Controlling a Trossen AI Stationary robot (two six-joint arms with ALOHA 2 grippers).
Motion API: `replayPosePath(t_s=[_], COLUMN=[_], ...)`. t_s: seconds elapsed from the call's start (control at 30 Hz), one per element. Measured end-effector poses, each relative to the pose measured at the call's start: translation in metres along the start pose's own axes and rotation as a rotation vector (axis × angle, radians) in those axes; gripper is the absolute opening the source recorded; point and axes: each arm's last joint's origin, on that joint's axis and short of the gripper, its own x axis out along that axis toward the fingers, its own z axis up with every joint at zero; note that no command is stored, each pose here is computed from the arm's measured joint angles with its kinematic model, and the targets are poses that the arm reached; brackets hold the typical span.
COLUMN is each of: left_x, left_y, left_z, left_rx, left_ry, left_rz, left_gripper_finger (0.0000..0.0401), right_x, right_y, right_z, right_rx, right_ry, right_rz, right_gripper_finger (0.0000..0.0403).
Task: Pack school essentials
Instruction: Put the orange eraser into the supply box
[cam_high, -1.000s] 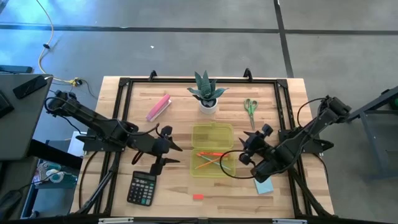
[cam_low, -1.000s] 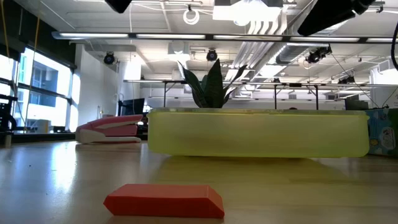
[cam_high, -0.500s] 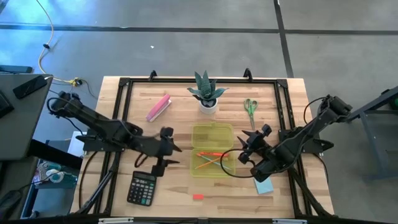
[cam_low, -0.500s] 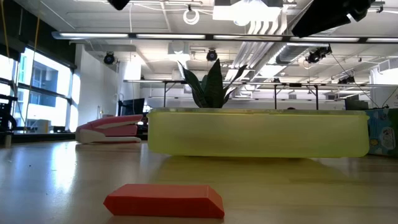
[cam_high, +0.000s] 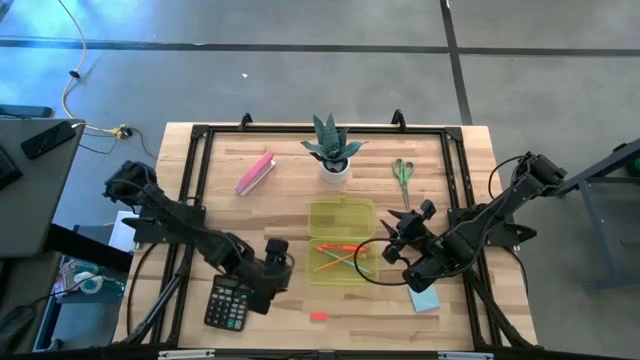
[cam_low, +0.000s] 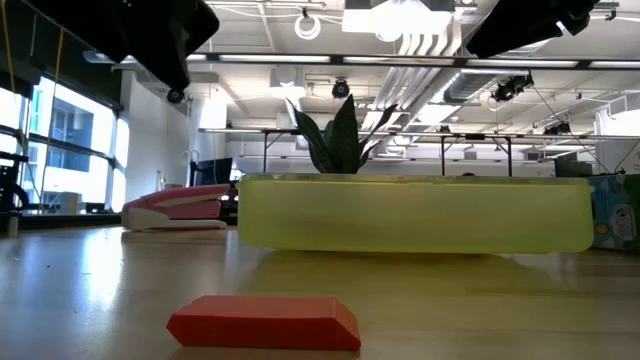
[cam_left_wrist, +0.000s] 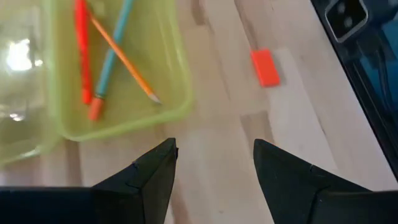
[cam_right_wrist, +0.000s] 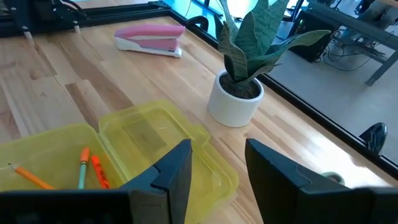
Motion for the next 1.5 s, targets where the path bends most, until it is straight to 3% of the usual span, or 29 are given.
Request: replayPosePath(t_s=[0.47,0.73,0.93,1.5], left_x=[0.024,0.055,0.07,0.072], left_y=[-0.05,-0.077,-0.084,-0.078], left_z=[0.023,0.032,0.035,0.049], left_rx=[0.012,0.022,0.031,-0.055], left_ry=[0.088,0.11,0.104,0.031], left_rz=[-0.001,-0.004,0.04,0.079], left_gripper_finger=[0.0202,0.0202,0.0202,0.0202], right_x=[0.0,0.0,-0.002,0.0], right_y=[0.002,0.008,0.018,0.021], right_z=[-0.001,-0.001,0.0,0.001], right_rx=[0.015,0.137,0.179,0.13], right_ry=[0.04,0.125,0.14,0.101], right_rz=[0.029,0.103,0.173,0.168], right_gripper_finger=[0.014,0.014,0.014,0.014])
